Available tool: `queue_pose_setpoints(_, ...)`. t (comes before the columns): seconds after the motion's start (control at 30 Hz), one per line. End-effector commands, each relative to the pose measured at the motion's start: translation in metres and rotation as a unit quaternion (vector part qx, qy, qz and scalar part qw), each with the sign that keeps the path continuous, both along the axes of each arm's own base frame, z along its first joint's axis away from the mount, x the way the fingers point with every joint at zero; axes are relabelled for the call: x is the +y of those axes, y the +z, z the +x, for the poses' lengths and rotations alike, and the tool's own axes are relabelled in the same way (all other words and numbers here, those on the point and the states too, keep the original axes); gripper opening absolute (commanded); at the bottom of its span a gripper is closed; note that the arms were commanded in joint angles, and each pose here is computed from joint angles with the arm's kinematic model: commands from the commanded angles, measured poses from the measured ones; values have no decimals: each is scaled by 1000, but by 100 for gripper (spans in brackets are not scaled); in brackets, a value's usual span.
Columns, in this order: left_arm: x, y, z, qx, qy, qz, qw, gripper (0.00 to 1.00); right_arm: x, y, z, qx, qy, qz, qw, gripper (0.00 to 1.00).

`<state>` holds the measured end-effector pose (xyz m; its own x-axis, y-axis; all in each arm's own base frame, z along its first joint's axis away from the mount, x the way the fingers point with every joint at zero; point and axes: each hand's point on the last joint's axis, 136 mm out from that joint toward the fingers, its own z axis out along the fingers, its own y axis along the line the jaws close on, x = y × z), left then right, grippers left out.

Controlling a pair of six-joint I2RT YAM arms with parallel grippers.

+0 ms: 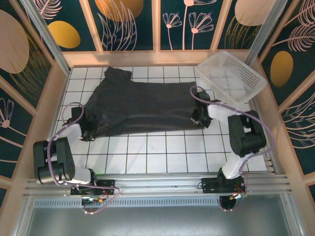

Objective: Fold and stack the t-shirts

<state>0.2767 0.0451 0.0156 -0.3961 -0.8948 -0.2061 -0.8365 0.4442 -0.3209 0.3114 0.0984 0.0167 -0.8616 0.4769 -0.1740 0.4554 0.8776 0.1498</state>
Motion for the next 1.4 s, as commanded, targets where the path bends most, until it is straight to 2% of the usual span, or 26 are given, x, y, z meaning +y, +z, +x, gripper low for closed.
queue_pose_setpoints(0.0,0,-14,-56,77,22,3,997,26,-18,-13,-71,81,-30,-33,996,26)
queue_pose_setpoints(0.1,5,9,-43,40,32,13,999,34,-13,2,-58,34,-20,-17,999,30)
queue_pose_setpoints(0.2,11,38,-20,6,45,19,999,45,0,32,-24,-26,10,-6,1000,37)
queue_pose_setpoints(0.23,11,46,-13,-5,47,18,999,45,6,41,-14,-44,22,0,999,38)
queue_pose_setpoints(0.33,-2,68,6,-42,43,-11,998,45,46,79,18,-116,83,50,989,42)
queue_pose_setpoints(0.43,-30,75,10,-50,24,-50,997,43,98,105,35,-158,156,130,966,42)
queue_pose_setpoints(0.57,-70,64,-3,-47,13,-111,993,37,167,134,34,-177,245,256,918,38)
queue_pose_setpoints(0.7,-88,53,-15,-42,16,-139,989,31,204,145,30,-174,282,297,896,35)
queue_pose_setpoints(0.87,-105,38,-14,-26,0,-161,987,32,221,143,27,-166,287,304,893,34)
queue_pose_setpoints(1.17,-109,14,-8,-8,-3,-157,987,35,219,142,25,-165,277,303,897,33)
queue_pose_setpoints(1.27,-111,14,1,-16,-8,-157,987,29,218,140,25,-163,273,301,899,32)
queue_pose_setpoints(1.37,-111,17,11,-21,-14,-150,988,17,216,138,25,-160,268,297,902,31)
